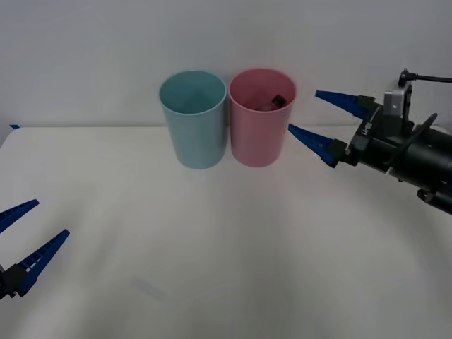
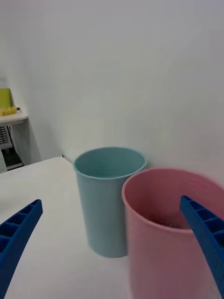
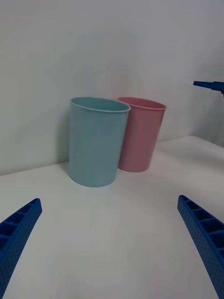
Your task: Grasp the object on the table and drop it into the matching bin: aluminum can to the light blue bin, PET bottle to the pink bin.
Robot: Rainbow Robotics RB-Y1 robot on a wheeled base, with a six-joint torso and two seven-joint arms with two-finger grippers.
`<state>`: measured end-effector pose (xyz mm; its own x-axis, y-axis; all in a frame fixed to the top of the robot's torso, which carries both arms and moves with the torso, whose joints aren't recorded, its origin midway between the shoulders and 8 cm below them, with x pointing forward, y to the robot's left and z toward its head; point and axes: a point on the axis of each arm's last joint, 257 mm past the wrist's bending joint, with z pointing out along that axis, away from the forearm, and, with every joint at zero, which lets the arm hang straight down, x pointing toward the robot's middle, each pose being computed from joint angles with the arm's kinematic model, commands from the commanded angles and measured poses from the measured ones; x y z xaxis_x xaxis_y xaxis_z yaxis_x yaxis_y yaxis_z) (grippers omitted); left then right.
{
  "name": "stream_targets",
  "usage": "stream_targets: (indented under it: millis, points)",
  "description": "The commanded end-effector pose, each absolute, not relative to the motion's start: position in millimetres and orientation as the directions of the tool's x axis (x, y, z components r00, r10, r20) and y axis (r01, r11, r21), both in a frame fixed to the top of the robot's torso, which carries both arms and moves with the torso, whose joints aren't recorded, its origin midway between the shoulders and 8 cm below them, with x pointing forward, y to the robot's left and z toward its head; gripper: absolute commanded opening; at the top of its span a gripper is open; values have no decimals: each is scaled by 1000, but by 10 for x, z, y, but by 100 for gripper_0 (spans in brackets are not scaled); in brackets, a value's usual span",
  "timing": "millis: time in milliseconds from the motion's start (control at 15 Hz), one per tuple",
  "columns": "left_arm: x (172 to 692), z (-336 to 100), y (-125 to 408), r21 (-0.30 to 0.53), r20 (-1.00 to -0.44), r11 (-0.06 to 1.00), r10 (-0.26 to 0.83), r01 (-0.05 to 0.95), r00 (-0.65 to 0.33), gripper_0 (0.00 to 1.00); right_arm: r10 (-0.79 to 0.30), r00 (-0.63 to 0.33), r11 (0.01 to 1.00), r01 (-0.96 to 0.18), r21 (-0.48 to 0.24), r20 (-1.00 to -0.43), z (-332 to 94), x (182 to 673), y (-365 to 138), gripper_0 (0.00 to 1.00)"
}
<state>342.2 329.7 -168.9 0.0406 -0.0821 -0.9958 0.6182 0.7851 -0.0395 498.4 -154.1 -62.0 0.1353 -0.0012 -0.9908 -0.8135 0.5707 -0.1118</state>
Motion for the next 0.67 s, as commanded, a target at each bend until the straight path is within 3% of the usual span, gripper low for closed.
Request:
stream_targets:
  millis: [67,333,667]
  points:
    - [3423,-1689,3297,-39,-996,785,-82,618,41,100,-16,118,568,-816,-106,-993,-789,4757,-1738,100]
    - [3423,-1689,3297,-39,-996,785,-82,618,41,100,-57,88,564,-819,-104,-995,-1114,4445,-2064,100]
    - [3423,-1689,3297,-39,-996,785,-82,618,41,100,-139,133,588,-786,-190,-981,-1434,4162,-2407,100]
